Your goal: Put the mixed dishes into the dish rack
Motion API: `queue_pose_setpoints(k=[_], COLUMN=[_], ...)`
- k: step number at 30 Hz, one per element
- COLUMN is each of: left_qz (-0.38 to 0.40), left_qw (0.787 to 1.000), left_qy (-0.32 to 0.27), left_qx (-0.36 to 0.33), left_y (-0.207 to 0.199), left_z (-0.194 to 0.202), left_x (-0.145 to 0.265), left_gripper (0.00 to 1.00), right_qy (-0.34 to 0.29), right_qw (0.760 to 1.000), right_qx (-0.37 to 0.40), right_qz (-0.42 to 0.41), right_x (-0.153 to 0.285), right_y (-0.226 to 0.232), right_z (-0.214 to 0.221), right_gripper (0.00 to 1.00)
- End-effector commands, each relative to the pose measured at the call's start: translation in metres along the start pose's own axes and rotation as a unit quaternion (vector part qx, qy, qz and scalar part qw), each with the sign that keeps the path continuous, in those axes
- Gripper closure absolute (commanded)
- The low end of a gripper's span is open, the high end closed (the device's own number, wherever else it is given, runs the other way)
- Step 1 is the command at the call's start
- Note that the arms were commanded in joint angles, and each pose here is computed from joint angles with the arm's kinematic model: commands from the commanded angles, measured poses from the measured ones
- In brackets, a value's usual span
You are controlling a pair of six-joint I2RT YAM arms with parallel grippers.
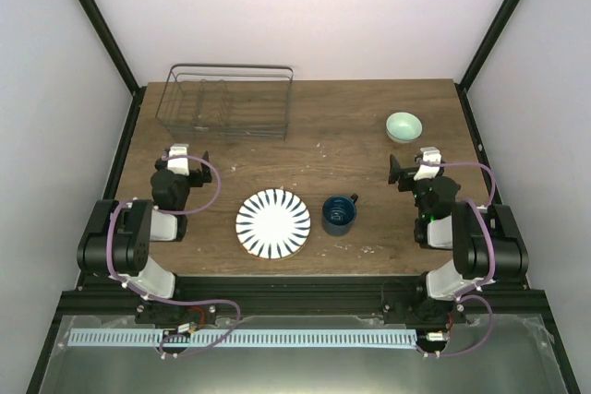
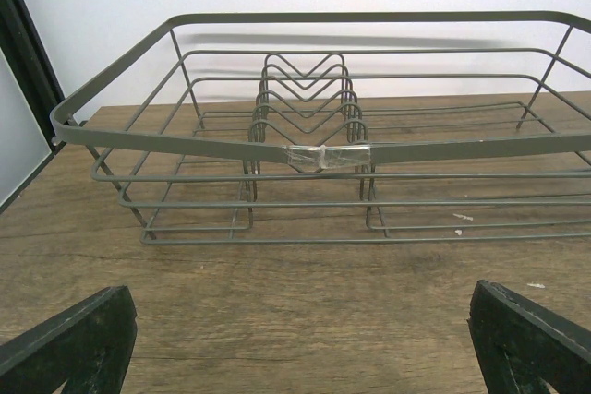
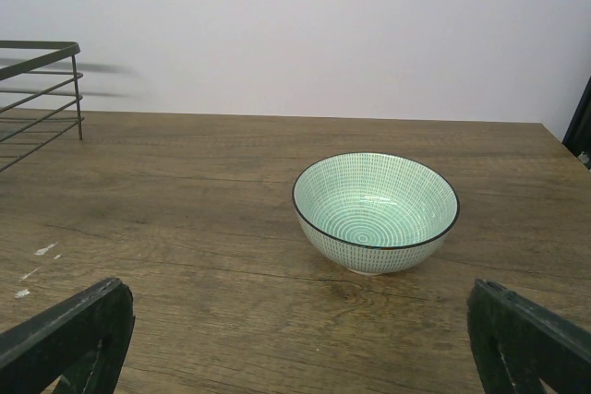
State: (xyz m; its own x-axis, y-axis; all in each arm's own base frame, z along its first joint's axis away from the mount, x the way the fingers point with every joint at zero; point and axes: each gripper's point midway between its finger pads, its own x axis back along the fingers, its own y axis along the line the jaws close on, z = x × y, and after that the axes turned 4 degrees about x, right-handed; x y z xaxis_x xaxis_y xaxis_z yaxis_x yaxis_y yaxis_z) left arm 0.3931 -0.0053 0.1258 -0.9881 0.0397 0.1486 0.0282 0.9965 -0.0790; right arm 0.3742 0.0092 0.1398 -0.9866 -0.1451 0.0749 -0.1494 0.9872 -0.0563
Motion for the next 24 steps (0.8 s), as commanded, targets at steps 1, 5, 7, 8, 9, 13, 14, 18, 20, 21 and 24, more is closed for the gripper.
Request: queue_pose_setpoints(k=[1,5,7,8,9,13,14,18,20,21,24], left_qz=[0.005,0.004,0.004,0.003,0.004,0.005,0.004,0.004,0.005,0.005,0.007], left_qw=[1.0,1.0,1.0,1.0,1.0,1.0,1.0,1.0,1.0,1.0,1.0], left_qy=[-0.013,-0.013,-0.013,-0.013,-0.012,-0.013,-0.013,-0.013,-0.012,-0.012,-0.012], left_qx=[0.002,0.001,0.001,0.002,0.002,0.002,0.002,0.002,0.002,0.002,0.002], left_y=[-0.0011,-0.0009,-0.0004,-0.0003,-0.0008,-0.001,-0.0009,-0.0007,-0.0013,-0.0011,-0.0018], left_z=[-0.0085,-0.0088,-0.0087,-0.0088,-0.0082,-0.0085,-0.0088,-0.0087,-0.0083,-0.0084,-0.0089], left_x=[-0.0005,-0.0004,-0.0005,-0.0005,-0.0005,-0.0005,-0.0006,-0.0006,-0.0006,-0.0007,-0.0013], left_gripper=[0.0,0.0,0.0,0.0,0.0,0.0,0.0,0.0,0.0,0.0,0.0], right_qy=[-0.015,-0.015,-0.015,-0.015,-0.014,-0.014,-0.015,-0.015,-0.015,-0.015,-0.015], right_qw=[1.0,1.0,1.0,1.0,1.0,1.0,1.0,1.0,1.0,1.0,1.0], right_qx=[0.005,0.005,0.004,0.005,0.005,0.005,0.005,0.004,0.004,0.005,0.005], right_qz=[0.004,0.004,0.003,0.004,0.004,0.004,0.005,0.004,0.003,0.004,0.004], right_x=[-0.0031,-0.0032,-0.0032,-0.0032,-0.0032,-0.003,-0.0032,-0.003,-0.0032,-0.0032,-0.0032], right_y=[-0.0012,-0.0011,-0.0006,-0.0011,-0.0011,-0.0009,-0.0012,-0.001,-0.0006,-0.0011,-0.0011], right_z=[-0.0093,-0.0094,-0.0095,-0.0093,-0.009,-0.0089,-0.0097,-0.0091,-0.0094,-0.0094,-0.0096], right_gripper=[0.0,0.0,0.0,0.0,0.0,0.0,0.0,0.0,0.0,0.0,0.0])
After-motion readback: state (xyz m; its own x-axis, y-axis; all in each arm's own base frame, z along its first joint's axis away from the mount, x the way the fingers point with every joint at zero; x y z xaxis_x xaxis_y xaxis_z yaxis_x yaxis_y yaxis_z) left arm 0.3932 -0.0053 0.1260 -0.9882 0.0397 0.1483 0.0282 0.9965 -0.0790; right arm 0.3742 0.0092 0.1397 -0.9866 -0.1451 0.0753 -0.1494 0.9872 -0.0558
